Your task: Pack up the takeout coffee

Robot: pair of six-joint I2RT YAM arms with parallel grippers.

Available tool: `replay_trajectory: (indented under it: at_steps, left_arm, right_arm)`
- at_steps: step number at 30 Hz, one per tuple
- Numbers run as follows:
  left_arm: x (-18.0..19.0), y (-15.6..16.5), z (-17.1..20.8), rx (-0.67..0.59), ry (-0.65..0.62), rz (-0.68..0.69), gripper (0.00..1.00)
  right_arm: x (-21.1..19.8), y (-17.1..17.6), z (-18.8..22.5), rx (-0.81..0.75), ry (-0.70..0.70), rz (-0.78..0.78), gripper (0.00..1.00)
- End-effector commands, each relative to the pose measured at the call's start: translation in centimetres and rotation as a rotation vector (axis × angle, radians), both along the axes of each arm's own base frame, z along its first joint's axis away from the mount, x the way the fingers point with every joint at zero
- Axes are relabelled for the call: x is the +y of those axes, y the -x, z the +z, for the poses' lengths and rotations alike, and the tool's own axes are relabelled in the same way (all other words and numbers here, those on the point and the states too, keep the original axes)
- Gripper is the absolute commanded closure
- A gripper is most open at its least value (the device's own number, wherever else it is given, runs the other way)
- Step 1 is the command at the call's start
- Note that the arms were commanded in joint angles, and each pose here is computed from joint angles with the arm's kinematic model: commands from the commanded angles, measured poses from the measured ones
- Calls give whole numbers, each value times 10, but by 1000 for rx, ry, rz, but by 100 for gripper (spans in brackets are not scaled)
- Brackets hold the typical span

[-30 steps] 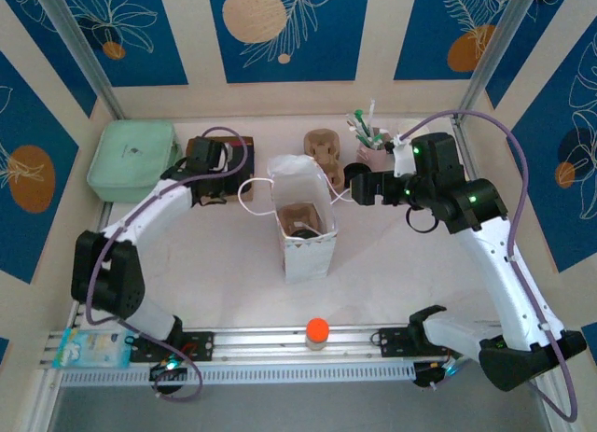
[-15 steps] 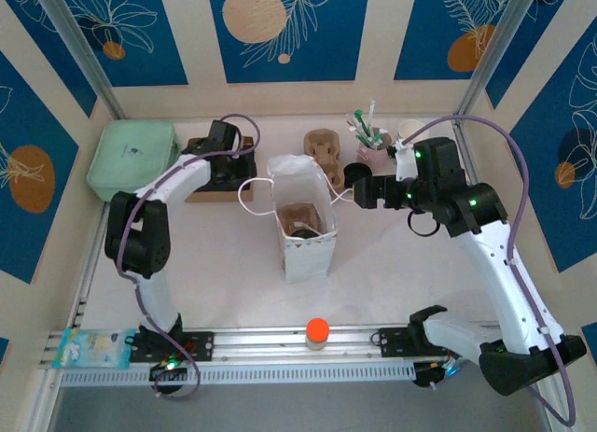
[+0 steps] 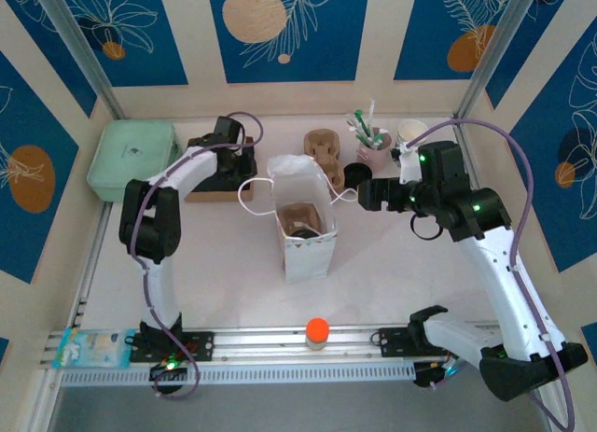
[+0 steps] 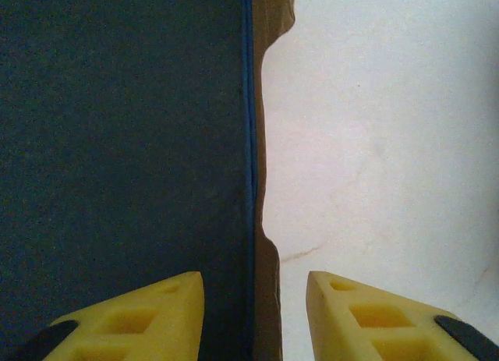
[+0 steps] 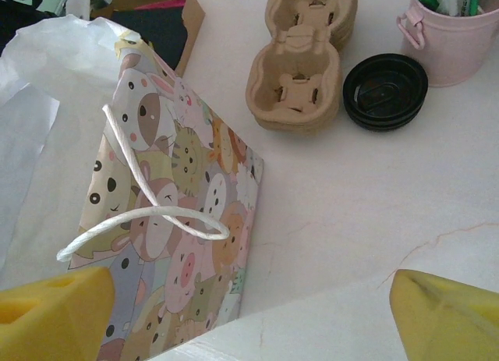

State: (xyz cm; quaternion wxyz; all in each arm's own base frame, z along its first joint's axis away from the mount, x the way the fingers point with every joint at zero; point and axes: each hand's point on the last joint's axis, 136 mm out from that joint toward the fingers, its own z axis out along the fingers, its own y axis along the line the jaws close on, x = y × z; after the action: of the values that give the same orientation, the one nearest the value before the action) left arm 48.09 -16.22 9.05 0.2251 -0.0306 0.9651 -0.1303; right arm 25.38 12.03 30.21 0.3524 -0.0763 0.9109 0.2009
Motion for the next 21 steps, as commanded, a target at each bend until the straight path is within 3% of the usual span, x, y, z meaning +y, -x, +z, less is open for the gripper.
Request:
replay_trajectory:
  at_steps: [1,21]
  left_arm:
    - [8,-8,-3,16,-33,-8,61]
    - [7,-33,-29,63,-89,-19,63]
  right_arm:
    - [2,6,-2,11,-26,12,9]
    - [2,2,-3,16,-37,13,13]
